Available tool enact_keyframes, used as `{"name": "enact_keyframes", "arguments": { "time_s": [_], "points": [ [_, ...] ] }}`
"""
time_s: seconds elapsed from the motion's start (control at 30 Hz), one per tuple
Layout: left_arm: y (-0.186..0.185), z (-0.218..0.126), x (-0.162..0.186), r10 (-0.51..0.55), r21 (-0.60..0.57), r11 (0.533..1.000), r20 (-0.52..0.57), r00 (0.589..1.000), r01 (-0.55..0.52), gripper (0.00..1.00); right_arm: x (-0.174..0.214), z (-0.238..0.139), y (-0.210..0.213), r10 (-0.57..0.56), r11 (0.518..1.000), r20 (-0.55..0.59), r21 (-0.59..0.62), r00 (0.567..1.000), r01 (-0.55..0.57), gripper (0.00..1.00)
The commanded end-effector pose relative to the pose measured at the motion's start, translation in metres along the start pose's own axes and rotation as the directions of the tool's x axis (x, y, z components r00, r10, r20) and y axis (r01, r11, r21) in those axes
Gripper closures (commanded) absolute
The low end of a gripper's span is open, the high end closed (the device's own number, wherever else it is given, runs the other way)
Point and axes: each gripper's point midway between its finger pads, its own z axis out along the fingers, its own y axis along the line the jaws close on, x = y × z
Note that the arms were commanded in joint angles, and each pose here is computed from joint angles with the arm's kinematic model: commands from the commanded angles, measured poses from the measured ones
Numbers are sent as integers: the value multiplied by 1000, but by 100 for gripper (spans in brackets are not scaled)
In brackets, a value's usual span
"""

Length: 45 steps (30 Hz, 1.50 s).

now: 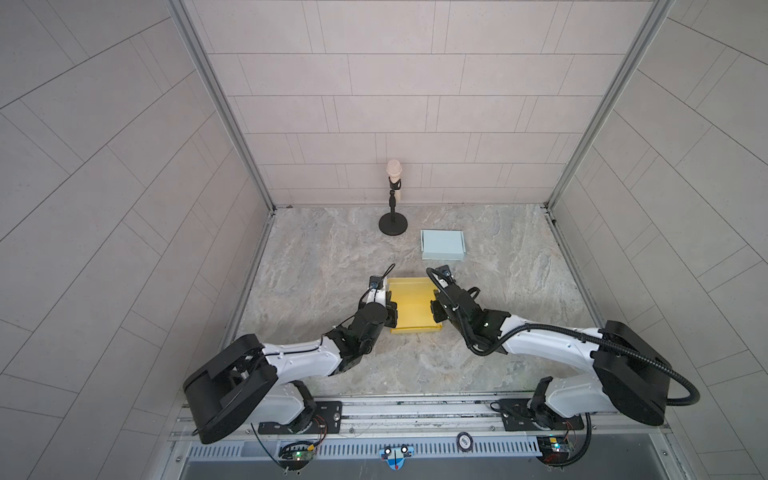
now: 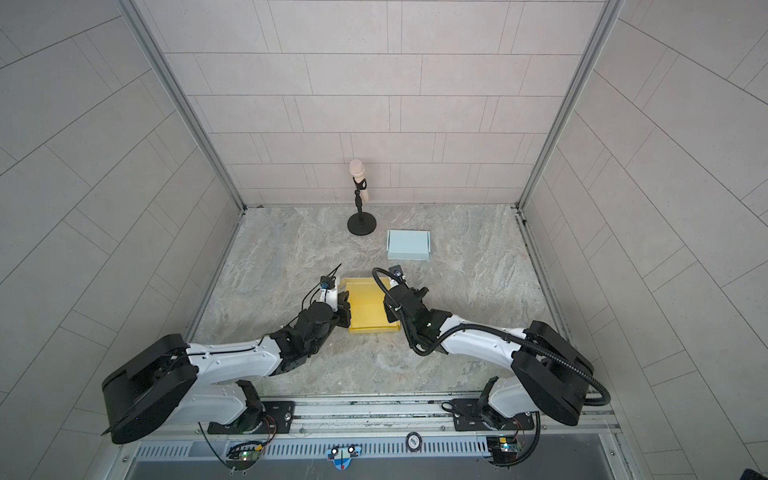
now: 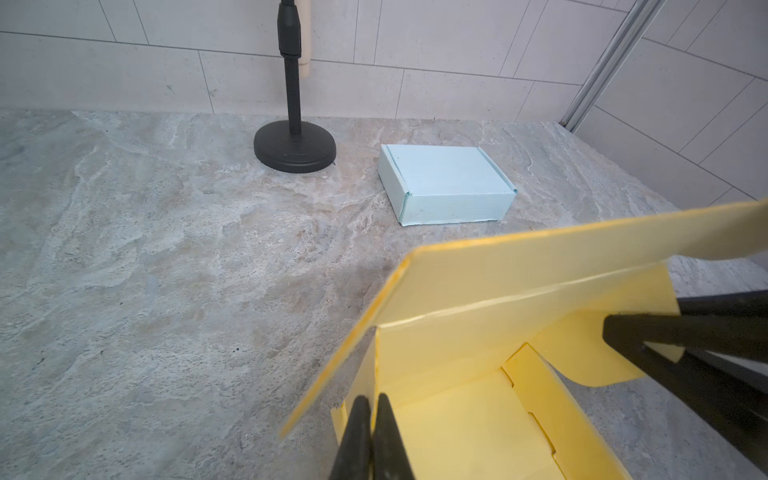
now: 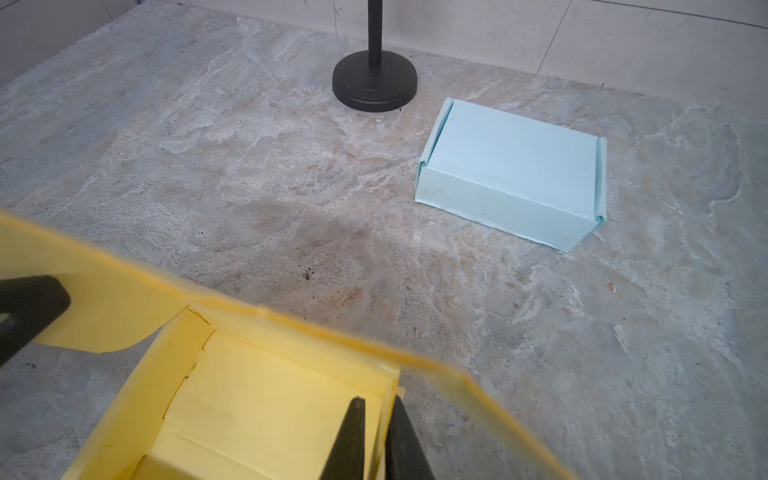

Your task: Fold the paper box

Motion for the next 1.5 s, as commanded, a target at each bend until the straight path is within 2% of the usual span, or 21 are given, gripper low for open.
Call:
{"name": "enact_keyframes", "arguments": {
  "time_s": [0.0, 0.17, 0.53, 0.73, 1.03, 1.23, 1.47],
  "points": [
    [-15, -3, 10, -8, 75, 997, -2, 1000, 8, 100, -7, -8, 18, 55, 997, 46, -59, 997, -53, 86],
    [-16, -4, 19, -11, 105, 994, 8, 1000, 10, 100, -7, -12, 17, 82, 996, 71, -36, 994, -79, 86],
    [-20, -14, 43, 28, 97, 995, -1, 1000, -28, 100, 2, -12, 28, 64, 997, 67, -37, 996, -62, 86],
    [-20, -18, 52, 25, 96, 995, -5, 1000, -24, 100, 25, -13, 24, 39, 999, 36, -17, 999, -38, 87],
    [-22, -21, 62, 69, 76, 995, -9, 998, -69, 100, 32, -21, 21, 15, 1000, 46, 0, 999, -15, 87],
    [-20, -23, 75, 139, 37, 990, -20, 990, -138, 100, 34, -27, 17, 9, 1000, 52, 2, 999, -9, 81],
    [-22, -26, 88, 235, -19, 972, -30, 972, -235, 100, 40, -36, 8, 33, 999, 62, 0, 998, -33, 65]
  ]
}}
